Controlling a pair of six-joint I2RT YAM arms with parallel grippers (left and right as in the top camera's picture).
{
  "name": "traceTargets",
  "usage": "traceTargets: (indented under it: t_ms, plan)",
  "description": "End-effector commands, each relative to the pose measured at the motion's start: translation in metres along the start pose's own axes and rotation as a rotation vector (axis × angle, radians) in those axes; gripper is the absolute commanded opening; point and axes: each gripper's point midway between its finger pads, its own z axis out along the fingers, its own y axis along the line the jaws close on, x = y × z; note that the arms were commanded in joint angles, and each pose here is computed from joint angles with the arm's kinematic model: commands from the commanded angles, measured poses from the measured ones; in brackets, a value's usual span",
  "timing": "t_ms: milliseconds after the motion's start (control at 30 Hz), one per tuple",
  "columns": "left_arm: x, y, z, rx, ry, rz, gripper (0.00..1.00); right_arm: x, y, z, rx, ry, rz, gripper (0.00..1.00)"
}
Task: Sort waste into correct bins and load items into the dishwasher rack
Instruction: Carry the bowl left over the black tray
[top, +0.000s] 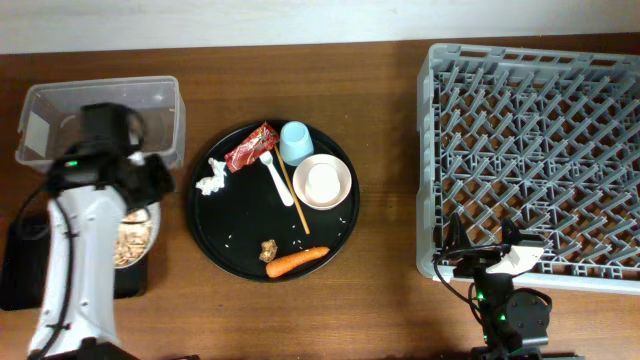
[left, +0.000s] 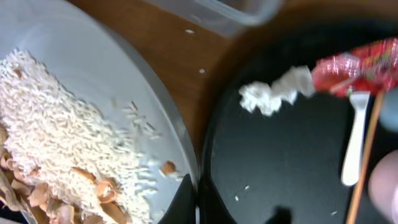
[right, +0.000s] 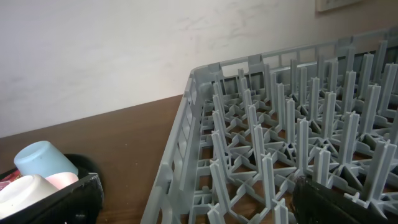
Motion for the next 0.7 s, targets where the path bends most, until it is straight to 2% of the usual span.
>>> traceTargets:
  t_ms: [0,333,667]
  plan:
    - [-0.02,0.024,-0.014,0.1,-0.047,-0.14,0.0,0.003,-0.001,0.0,0.003,0.005,-0.01,0.99]
    - [-0.04,0.075,-0.006,0.061,-0.124,-0.278,0.01,0.003,-0.001,0.0,0.003,0.005,-0.01,0.98]
    - [-0.057,0.087,0.006,0.136,-0.159,-0.334,0.01,0.003,-0.001,0.0,0.004,0.005,-0.01,0.99]
